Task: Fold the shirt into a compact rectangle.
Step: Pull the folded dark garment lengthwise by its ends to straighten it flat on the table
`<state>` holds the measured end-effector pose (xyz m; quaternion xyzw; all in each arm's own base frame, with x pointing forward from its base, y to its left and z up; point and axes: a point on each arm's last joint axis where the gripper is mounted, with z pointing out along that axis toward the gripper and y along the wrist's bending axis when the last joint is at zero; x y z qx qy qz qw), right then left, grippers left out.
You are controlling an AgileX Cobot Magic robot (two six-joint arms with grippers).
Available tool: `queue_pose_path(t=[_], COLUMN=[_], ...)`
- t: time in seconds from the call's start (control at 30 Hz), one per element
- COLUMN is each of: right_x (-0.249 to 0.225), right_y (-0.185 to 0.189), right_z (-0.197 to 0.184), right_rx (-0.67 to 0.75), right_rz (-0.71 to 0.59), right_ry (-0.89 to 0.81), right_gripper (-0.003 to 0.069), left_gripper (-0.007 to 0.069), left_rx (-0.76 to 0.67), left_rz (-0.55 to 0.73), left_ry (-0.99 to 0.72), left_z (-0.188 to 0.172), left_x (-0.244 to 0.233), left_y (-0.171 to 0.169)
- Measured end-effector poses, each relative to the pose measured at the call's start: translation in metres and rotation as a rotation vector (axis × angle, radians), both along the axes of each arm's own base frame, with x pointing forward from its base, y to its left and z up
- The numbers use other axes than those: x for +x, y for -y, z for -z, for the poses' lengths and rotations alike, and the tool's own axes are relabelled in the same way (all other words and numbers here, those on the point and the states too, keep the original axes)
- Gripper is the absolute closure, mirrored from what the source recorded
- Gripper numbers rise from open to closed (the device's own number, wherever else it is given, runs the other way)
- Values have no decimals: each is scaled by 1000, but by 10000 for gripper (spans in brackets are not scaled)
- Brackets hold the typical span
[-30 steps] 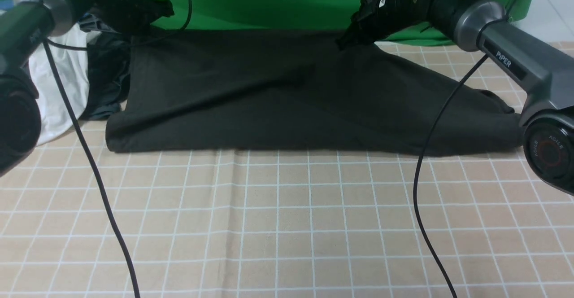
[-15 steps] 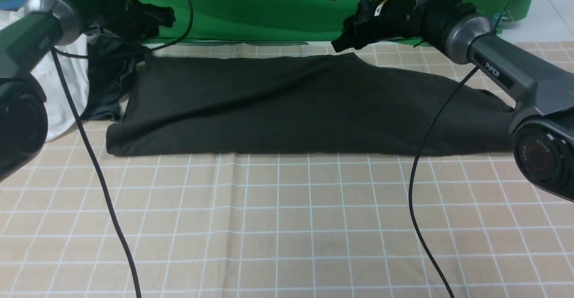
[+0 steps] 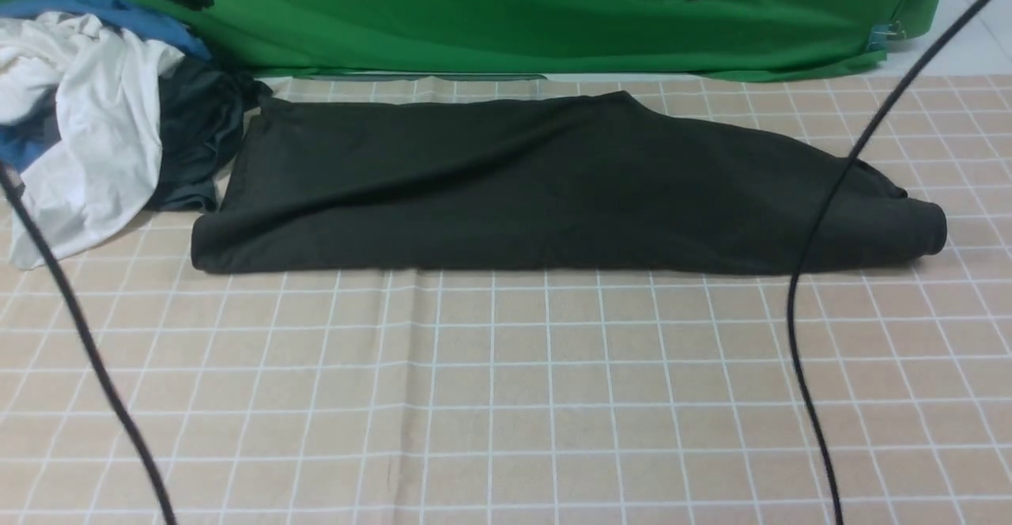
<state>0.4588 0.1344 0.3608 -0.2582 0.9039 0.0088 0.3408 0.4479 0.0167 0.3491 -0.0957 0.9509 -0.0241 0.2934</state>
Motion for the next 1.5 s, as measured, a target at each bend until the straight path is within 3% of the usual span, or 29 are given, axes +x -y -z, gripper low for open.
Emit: queue_pose_path(t=[0.2,0.5,0.7,0.73,0.77,0.83,0.93,1.0,1.13,1.2,1.4,1.5], right_x=[-28,-63,-66,-67,-67,-66,-66,-66,-67,-67,-67,-67], right_y=[26,38,38,38,38,36,34,33,33,33,32,32], right_z=[-27,3,23,24,24,24,24,24,24,24,24,24], right_rx=[17,5,-7,-1,-1,12,30,42,52,52,60,63], right_rz=[53,55,54,53,53,48,44,42,40,40,38,38], right_ry=[-31,-218,-292,-295,-295,-293,-292,-293,-295,-297,-299,-300], right_gripper=[621,621,621,621,621,621,621,621,621,621,621,621], left_gripper=[613,592,413,333,322,204,94,64,82,140,538,599], left_rx=[-19,-23,25,30,31,31,29,27,12,-18,-63,-57], left_rz=[7,-54,-50,-48,-48,-45,-44,-44,-48,-56,-67,-65], left_ry=[-180,-202,-199,-197,-194,-197,-219,-238,-269,-295,-322,-296], left_z=[20,59,92,102,105,119,137,147,160,166,171,162], left_x=[-44,-49,-33,-27,-25,-18,-12,-10,-8,-9,-8,-5], left_y=[3,0,-4,-4,-5,-5,-5,-5,-4,-2,1,1])
